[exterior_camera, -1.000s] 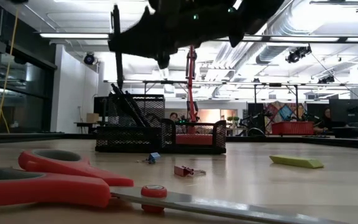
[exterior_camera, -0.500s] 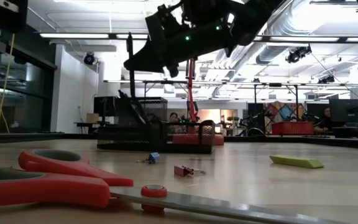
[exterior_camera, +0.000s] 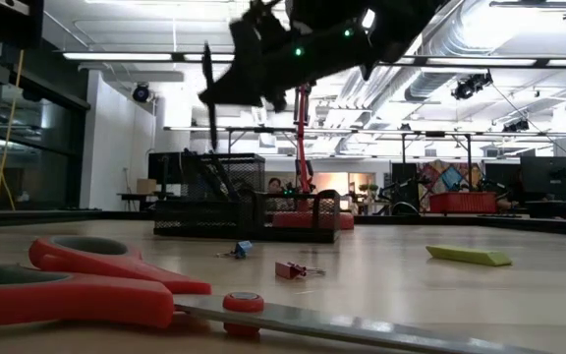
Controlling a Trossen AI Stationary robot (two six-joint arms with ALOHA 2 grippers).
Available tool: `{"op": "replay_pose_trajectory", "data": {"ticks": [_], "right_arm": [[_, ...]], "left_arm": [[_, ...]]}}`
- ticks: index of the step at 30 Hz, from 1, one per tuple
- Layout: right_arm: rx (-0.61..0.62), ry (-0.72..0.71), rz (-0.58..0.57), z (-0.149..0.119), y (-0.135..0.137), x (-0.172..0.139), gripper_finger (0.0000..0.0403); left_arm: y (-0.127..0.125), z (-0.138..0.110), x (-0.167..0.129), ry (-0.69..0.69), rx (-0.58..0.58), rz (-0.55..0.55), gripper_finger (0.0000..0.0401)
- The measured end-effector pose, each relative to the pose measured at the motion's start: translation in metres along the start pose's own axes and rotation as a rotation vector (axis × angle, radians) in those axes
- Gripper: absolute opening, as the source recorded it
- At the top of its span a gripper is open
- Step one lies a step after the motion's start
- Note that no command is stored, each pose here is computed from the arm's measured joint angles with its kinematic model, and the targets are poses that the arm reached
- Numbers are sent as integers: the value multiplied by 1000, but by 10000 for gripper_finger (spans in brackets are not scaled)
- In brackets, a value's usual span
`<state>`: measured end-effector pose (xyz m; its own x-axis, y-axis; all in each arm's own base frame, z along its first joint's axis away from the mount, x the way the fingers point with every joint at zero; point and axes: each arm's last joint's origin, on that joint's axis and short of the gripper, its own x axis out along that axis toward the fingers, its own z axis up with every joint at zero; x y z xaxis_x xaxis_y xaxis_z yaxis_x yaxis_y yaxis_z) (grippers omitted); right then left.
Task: Pick and place office supplies into organizer
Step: Put the black pen into the desk organizer
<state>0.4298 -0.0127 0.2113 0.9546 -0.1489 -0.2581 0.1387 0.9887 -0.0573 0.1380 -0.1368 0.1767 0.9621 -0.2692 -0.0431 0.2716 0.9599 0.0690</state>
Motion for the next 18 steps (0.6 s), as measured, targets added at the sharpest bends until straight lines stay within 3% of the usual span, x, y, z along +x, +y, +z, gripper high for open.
{"op": "replay_pose_trajectory", "data": {"ticks": [8, 13, 18], "right_arm": [[16, 38, -72, -10, -14, 0, 12], [-2, -40, -8, 0, -8, -2, 12], [-58, -39, -103, 2, -5, -3, 12]], "left_arm": [[0, 0, 0, 1, 6, 16, 104], [0, -1, 0, 14, 15, 18, 104], [0, -2, 0, 21, 19, 18, 104]]}}
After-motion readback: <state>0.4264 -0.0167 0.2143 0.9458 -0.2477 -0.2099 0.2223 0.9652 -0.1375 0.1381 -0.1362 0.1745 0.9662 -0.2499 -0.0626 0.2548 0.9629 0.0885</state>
